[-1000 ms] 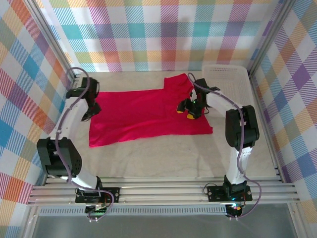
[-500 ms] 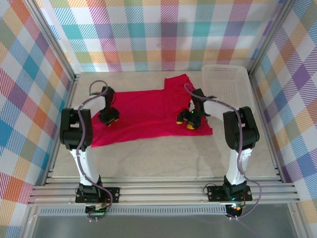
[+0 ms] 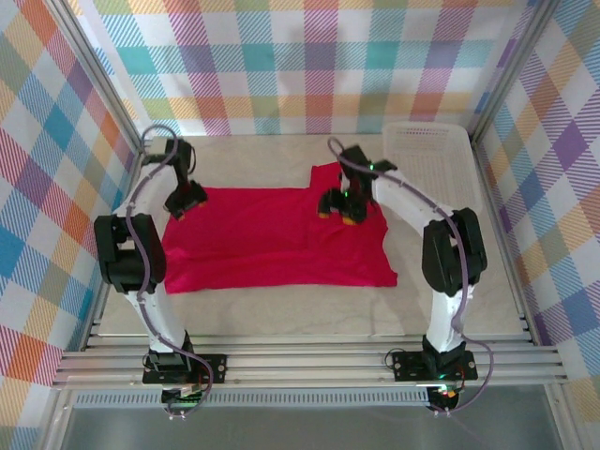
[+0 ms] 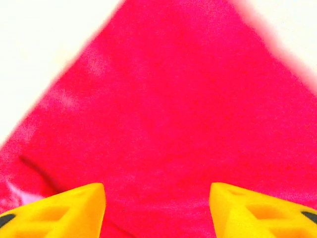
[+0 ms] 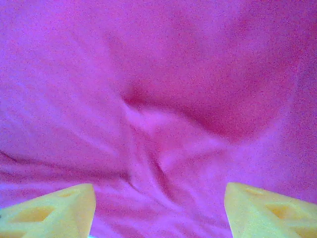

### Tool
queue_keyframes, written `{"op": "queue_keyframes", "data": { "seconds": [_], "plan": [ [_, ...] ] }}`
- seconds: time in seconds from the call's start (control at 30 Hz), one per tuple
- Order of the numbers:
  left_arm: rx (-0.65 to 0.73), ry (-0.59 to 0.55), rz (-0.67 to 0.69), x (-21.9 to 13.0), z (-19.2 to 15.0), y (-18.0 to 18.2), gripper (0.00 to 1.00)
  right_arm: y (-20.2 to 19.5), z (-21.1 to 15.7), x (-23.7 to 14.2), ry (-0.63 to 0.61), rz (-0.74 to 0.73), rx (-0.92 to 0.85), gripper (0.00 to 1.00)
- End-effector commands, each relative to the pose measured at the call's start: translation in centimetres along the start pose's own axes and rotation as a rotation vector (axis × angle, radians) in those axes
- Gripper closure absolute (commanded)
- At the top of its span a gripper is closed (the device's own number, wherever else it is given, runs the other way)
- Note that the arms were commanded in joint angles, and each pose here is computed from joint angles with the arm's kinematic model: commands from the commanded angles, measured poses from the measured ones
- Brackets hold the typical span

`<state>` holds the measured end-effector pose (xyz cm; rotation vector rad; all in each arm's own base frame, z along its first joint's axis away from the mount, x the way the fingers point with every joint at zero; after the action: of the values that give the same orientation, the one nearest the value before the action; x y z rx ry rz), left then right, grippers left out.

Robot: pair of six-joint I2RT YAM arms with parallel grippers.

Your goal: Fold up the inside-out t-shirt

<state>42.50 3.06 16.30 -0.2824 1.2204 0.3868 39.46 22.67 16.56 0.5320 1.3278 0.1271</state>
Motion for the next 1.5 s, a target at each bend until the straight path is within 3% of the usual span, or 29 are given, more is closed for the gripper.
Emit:
{"op": "queue_keyframes", "data": {
  "seconds": [0.0,0.17,0.37,0.77,1.1,1.2,1.27,1.33,1.4,1.47],
  "plan": [
    [0.065,0.011,0.108,1.2,2.9,1.1,0.43,-0.5,5.4,0.9,-0.097,-0.090,-0.075,0.27],
    [0.038,0.041,0.077,5.3,6.7,0.3,0.44,-0.5,12.4,3.9,-0.210,-0.183,-0.111,0.27],
    [0.035,0.056,0.075,8.7,8.1,0.1,0.44,-1.1,16.9,4.7,-0.326,-0.220,-0.117,0.25],
    [-0.006,0.039,0.055,11.1,9.2,1.5,0.29,-2.8,17.8,8.1,-0.355,-0.250,-0.179,0.20],
    [-0.019,0.068,0.005,14.4,8.9,0.8,0.37,-3.1,18.5,9.9,-0.373,-0.238,-0.186,0.21],
    [-0.020,0.074,0.012,15.3,8.7,0.9,0.52,-3.1,18.3,10.2,-0.360,-0.228,-0.190,0.29],
    [-0.028,0.081,0.016,15.6,8.8,1.2,0.73,-3.0,18.2,10.4,-0.353,-0.218,-0.198,0.43],
    [-0.033,0.084,0.022,15.6,8.9,1.5,0.90,-2.8,18.2,10.3,-0.350,-0.207,-0.200,0.70],
    [-0.036,0.078,0.028,15.1,9.1,1.7,0.97,-2.3,18.3,9.6,-0.358,-0.199,-0.199,0.88],
    [-0.037,0.061,0.026,14.2,9.7,1.8,0.98,-1.8,18.5,8.5,-0.375,-0.190,-0.201,0.97]
  ]
}}
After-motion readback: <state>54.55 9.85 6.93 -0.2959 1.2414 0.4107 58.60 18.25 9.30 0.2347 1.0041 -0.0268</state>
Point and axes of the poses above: each hand's point on the last joint's axis, 136 mm out from that joint toward the fingers, its own x axis out along the fingers, its own y axis along the line the jaws close on, z = x × y, the point moved 4 cm from there along -x, back along the fingers, and after that the axes turned 13 degrees about x, right-handed, at the moved point
